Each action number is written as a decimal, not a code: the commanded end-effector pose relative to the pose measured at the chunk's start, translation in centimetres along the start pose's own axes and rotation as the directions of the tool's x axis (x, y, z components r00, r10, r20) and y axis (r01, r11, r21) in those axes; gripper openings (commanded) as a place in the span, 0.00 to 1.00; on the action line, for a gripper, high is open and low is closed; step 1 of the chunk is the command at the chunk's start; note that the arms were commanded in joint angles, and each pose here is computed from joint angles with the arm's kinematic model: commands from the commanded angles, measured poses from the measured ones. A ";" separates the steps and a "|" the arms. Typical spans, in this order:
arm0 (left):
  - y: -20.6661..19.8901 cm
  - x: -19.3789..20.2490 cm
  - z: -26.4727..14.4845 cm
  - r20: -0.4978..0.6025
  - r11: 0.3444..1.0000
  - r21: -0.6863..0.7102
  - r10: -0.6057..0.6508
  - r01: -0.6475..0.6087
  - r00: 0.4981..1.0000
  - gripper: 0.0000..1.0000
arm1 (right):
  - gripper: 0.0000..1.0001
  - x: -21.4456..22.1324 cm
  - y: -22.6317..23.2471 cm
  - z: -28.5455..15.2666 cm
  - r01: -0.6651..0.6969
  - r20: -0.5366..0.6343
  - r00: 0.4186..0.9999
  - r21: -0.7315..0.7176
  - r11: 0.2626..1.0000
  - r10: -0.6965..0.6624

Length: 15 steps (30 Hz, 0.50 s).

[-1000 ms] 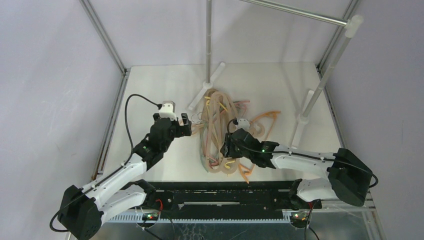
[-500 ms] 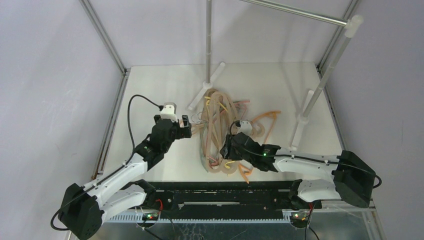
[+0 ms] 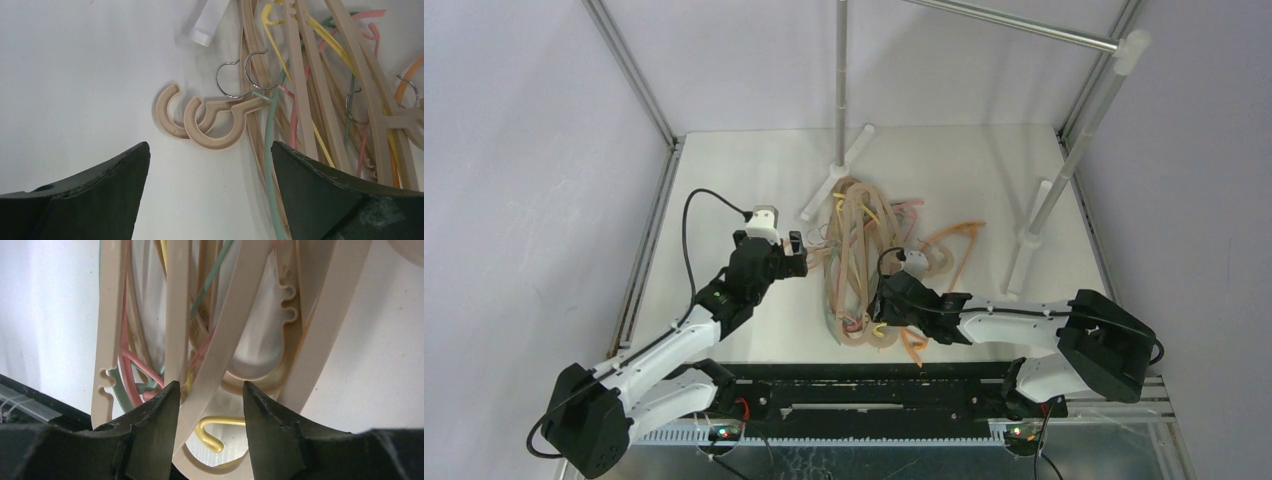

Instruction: Organize the hangers

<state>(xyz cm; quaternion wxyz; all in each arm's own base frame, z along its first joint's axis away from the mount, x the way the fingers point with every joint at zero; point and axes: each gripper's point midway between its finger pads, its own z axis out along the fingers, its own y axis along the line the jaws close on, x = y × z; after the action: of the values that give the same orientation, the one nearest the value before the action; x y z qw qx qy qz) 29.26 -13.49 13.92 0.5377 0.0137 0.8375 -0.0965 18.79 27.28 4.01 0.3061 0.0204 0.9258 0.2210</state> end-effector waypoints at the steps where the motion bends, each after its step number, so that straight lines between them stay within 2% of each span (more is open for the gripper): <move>1: -0.3 0.3 0.3 -0.004 1.000 0.005 0.004 -0.004 1.000 0.96 | 0.56 -1.9 1.4 0.8 -0.059 0.061 0.996 -0.054 0.997 0.063; 4: -0.3 0.3 0.4 -0.004 1.000 0.005 0.003 -0.003 1.000 0.96 | 0.51 -1.8 1.3 1.4 -0.060 0.057 0.996 -0.050 0.997 0.063; 6: -0.3 0.4 0.4 -0.006 1.000 0.005 0.005 -0.005 1.000 0.96 | 0.45 -1.7 0.9 1.6 -0.062 0.052 0.997 -0.037 0.997 0.064; 10: -0.2 0.5 0.4 -0.007 1.000 0.002 0.007 -0.007 1.000 0.96 | 0.00 -1.6 0.2 1.6 -0.051 0.059 0.997 -0.004 0.999 0.051; 15: -0.3 0.4 0.3 -0.005 1.000 0.006 0.003 -0.003 1.000 0.95 | 0.00 -2.5 -1.0 0.2 -0.024 0.130 0.991 0.070 0.997 0.014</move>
<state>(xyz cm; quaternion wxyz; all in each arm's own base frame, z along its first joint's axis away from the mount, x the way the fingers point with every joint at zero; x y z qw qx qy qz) 29.29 -13.54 13.12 0.5281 0.0170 0.8442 -0.0906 20.31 27.57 3.35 0.3189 0.0460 0.9207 0.2205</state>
